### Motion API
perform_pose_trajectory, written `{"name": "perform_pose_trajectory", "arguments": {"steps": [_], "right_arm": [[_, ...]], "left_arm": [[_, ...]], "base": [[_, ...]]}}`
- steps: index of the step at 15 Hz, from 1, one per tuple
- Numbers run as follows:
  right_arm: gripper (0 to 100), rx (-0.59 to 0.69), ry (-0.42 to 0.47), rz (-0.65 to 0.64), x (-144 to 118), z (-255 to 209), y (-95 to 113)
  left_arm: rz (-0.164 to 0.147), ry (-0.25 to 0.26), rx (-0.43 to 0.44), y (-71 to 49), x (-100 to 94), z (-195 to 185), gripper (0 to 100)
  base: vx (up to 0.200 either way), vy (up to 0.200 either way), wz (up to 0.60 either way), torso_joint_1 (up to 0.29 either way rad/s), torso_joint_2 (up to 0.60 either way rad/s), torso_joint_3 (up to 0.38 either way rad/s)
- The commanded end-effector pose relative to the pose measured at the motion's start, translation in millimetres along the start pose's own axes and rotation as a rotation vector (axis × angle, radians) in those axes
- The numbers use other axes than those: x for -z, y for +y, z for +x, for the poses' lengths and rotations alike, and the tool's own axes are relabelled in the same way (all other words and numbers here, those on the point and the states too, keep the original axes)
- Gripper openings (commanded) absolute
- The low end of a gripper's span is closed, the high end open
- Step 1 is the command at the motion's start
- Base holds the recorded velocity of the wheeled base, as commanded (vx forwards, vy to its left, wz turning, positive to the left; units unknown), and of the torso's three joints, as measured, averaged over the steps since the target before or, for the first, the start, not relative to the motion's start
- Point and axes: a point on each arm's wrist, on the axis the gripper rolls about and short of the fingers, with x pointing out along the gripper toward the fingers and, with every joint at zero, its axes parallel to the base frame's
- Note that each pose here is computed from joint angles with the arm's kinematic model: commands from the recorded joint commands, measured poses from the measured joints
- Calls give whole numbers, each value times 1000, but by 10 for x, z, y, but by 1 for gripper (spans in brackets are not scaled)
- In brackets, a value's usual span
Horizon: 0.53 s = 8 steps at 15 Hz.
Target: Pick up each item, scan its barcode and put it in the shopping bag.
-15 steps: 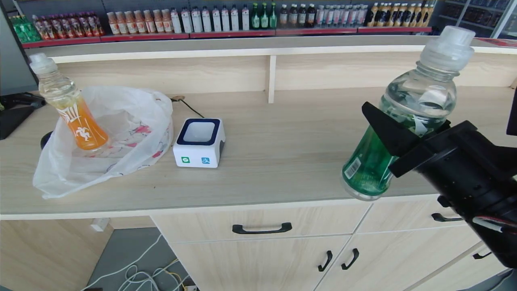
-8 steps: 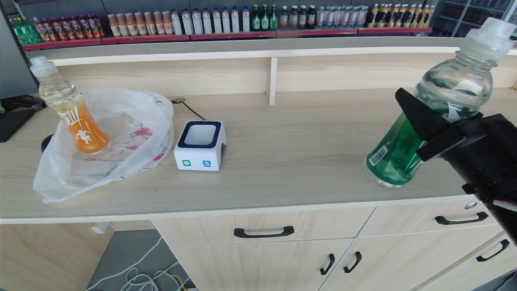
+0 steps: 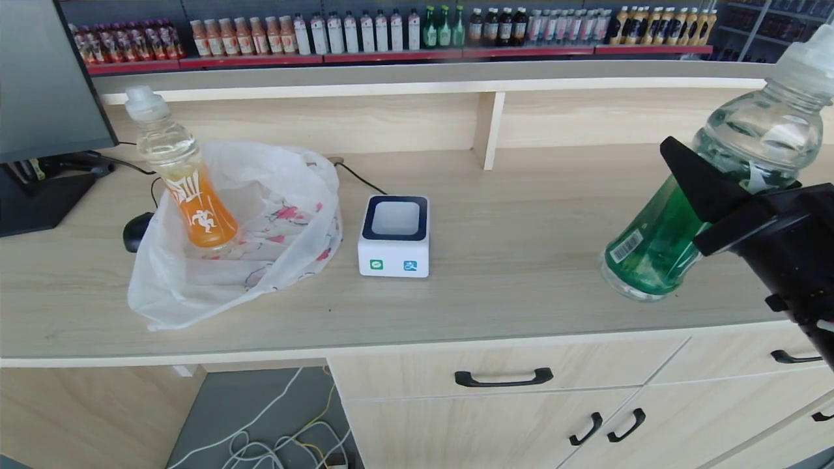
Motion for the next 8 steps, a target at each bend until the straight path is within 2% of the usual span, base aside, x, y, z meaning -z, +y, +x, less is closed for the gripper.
{"name": "perform_pose_trajectory", "arguments": {"steps": [1, 3, 6, 8], "right_arm": [[0, 0, -24, 8, -72, -33, -4], [0, -4, -45, 22, -138, -65, -7], [0, -1, -30, 13, -114, -103, -19], [0, 0, -18, 11, -100, -145, -25]], "left_arm": [[-1, 0, -2, 0, 0, 0, 100], [-3, 0, -2, 0, 0, 0, 100], [0, 0, 0, 0, 0, 0, 100], [0, -1, 0, 0, -1, 0, 100]], "base": [[0, 200, 0, -2, -2, 2], [0, 200, 0, 2, 0, 2], [0, 200, 0, 1, 2, 2], [0, 0, 0, 0, 0, 0]]}}
